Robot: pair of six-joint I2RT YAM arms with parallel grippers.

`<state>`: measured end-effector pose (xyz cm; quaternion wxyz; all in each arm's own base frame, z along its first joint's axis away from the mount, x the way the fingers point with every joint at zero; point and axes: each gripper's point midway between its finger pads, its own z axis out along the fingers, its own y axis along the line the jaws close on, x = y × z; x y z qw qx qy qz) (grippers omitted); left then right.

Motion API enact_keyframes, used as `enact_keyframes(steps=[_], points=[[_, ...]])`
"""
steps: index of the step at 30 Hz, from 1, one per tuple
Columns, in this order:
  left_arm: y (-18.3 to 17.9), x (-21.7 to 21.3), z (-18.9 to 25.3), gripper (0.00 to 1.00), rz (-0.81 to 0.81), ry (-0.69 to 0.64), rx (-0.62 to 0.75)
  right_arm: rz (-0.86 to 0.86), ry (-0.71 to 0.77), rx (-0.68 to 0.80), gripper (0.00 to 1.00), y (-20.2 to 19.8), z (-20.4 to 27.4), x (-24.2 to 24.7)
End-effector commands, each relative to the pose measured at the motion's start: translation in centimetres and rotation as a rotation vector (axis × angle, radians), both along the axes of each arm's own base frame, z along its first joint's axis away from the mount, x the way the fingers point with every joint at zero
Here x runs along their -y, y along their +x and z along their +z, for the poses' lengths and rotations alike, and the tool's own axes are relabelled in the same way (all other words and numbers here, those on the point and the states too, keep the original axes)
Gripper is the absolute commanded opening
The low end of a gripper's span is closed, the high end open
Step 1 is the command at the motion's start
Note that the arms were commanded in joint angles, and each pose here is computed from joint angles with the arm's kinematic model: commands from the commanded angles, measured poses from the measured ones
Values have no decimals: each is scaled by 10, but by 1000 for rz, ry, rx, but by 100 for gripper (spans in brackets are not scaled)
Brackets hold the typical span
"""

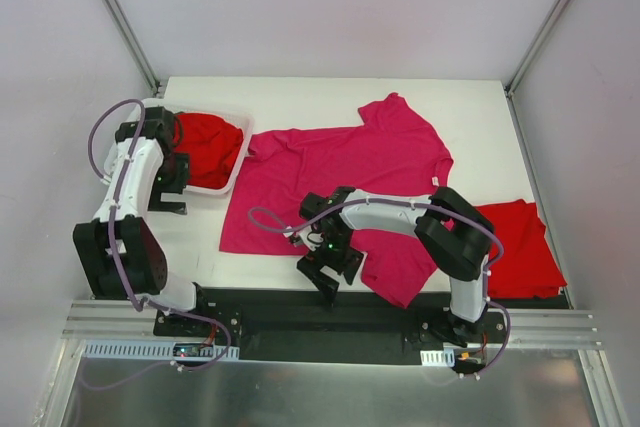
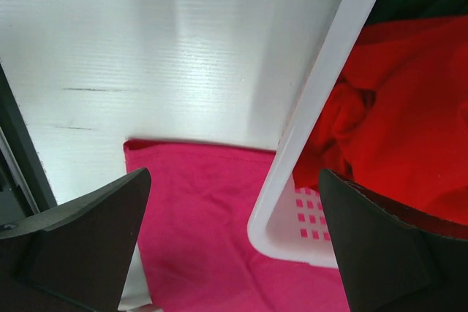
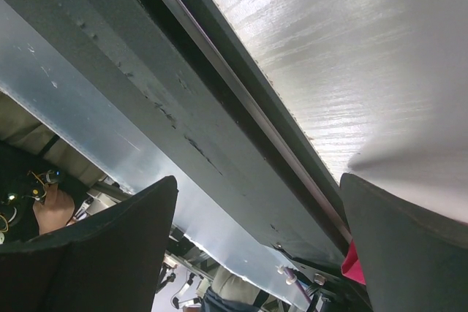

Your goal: Fold and stack the t-shirts

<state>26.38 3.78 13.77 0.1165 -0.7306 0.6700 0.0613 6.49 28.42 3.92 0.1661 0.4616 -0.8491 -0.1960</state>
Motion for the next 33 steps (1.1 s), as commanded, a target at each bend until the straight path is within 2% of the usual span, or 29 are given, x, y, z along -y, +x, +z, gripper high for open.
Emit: enact_keyframes(steps=[1,5,6,7,8,9,11,12,14,15,17,18,20,21,22,26,28,33], points=[[14,-16,-11,99,-17,22,-39,25,42,28,96,0,13,1],[17,-19,-36,99,-30,-39,-126,28,29,42,96,1,12,5],[18,-17,-40,92,-31,-67,-136,26,26,40,96,0,12,7],[20,-18,-42,78,-57,-75,-141,25,23,40,96,0,12,7],[22,-21,-48,41,-73,-88,-157,27,21,42,96,0,11,8],[27,-21,-49,0,-110,-99,-159,24,19,42,96,0,11,8],[47,-26,-47,0,-251,-102,-161,23,21,43,96,-1,11,8],[69,-30,-31,0,-315,-88,-105,19,23,44,96,0,12,8],[83,-33,-26,0,-491,-87,-121,13,29,47,96,0,12,6],[102,-38,-3,0,-540,-54,-66,10,27,45,96,0,10,6],[105,-48,9,0,-667,-14,-110,3,27,37,96,-1,9,4],[119,-53,33,0,-708,34,-61,3,33,37,96,-1,9,3],[119,-58,38,0,-818,57,-125,-7,36,24,96,-1,8,0],[126,-59,46,0,-855,73,-106,-9,38,18,96,-2,7,-1],[125,-56,40,0,-925,59,-136,-6,35,11,96,-3,5,-3],[105,-53,9,0,-999,-21,-251,3,37,-8,96,-4,6,-6],[85,-54,-16,0,-1031,-86,-357,10,33,-11,96,-5,9,-6],[43,-76,-43,0,-1006,-111,-662,13,42,-33,96,-9,11,-5]])
